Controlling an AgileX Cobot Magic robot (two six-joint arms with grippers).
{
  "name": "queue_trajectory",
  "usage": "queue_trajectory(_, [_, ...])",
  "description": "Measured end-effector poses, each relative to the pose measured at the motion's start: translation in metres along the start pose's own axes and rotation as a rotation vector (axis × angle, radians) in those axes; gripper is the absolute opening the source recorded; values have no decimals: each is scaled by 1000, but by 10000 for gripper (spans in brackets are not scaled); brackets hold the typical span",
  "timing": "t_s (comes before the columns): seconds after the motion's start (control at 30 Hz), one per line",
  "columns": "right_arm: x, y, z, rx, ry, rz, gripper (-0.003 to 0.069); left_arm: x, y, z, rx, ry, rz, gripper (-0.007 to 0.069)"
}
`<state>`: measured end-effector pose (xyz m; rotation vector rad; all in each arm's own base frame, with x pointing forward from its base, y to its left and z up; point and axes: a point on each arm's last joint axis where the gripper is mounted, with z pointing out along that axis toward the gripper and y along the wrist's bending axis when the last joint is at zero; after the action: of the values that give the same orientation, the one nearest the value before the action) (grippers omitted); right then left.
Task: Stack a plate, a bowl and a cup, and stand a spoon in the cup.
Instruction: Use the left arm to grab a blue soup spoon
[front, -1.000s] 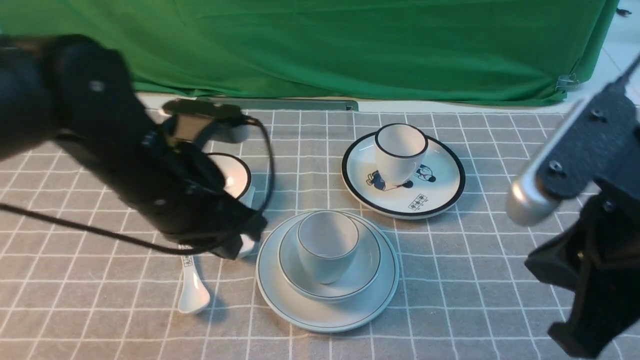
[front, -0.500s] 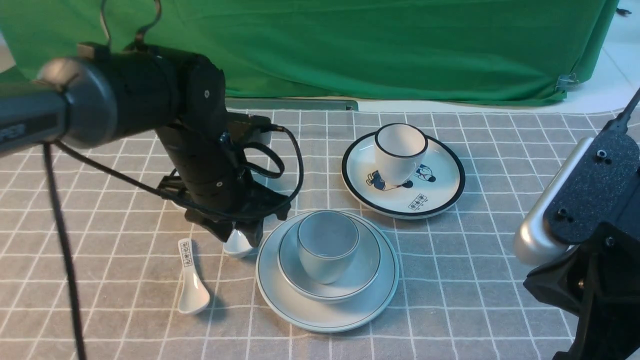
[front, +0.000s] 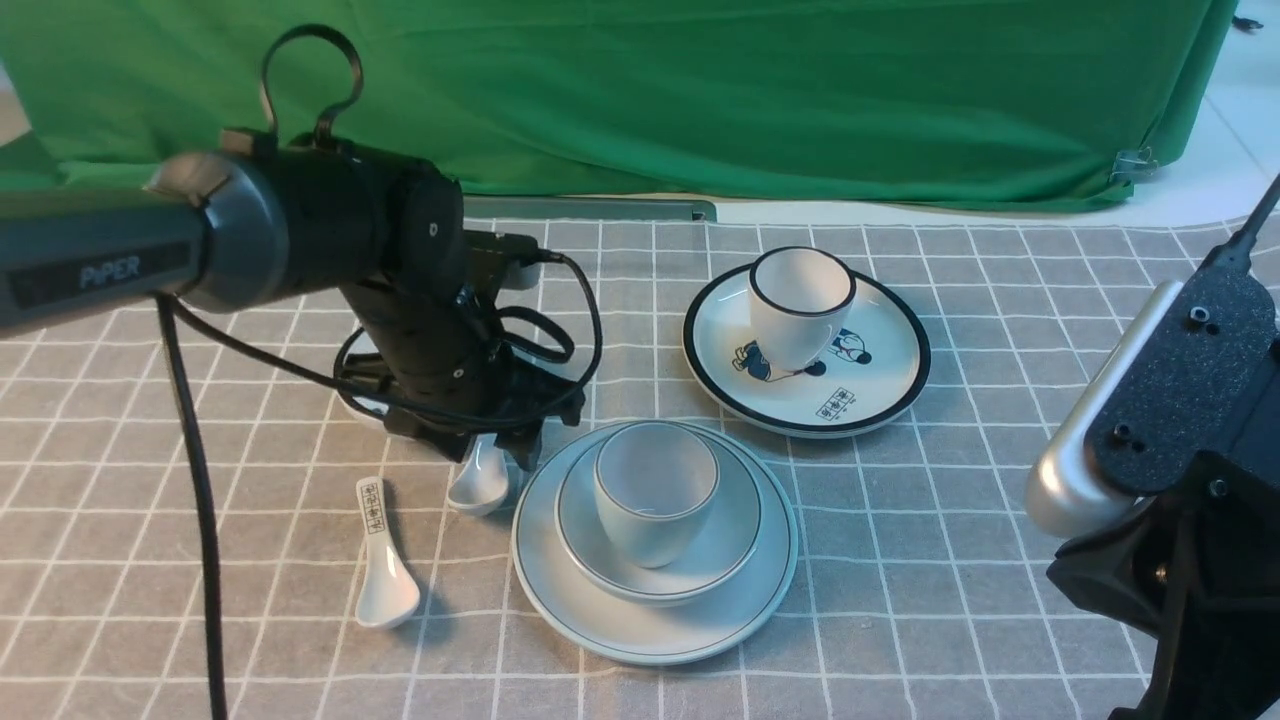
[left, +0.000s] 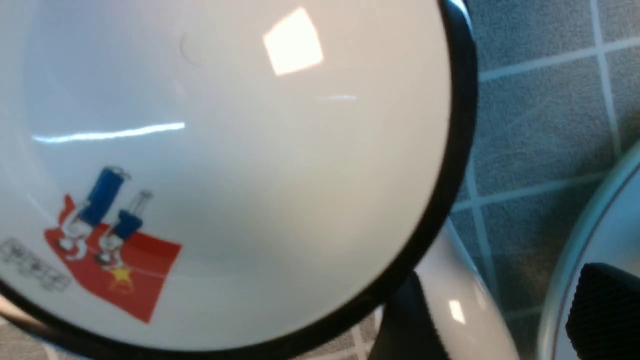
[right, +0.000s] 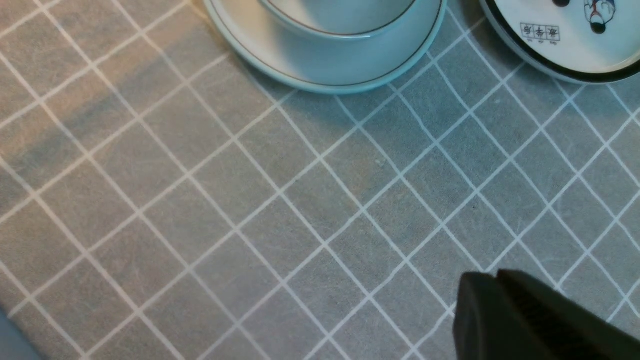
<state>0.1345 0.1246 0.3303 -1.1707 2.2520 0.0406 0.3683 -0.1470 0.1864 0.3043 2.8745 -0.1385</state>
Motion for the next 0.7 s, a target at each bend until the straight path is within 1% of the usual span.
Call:
queue_trajectory(0.07, [0, 0, 0, 0, 0, -1, 64, -1, 3, 2, -28, -3, -4, 410])
queue_trajectory(0.13, [0, 0, 0, 0, 0, -1, 64, -2, 3, 2, -36, -19, -5, 407])
queue_trajectory(0.33, [0, 0, 0, 0, 0, -2, 67, -7, 3, 3, -29, -70, -7, 406])
queue_trajectory(0.7, [0, 0, 0, 0, 0, -2, 70, -6, 4, 21, -39, -39, -3, 406])
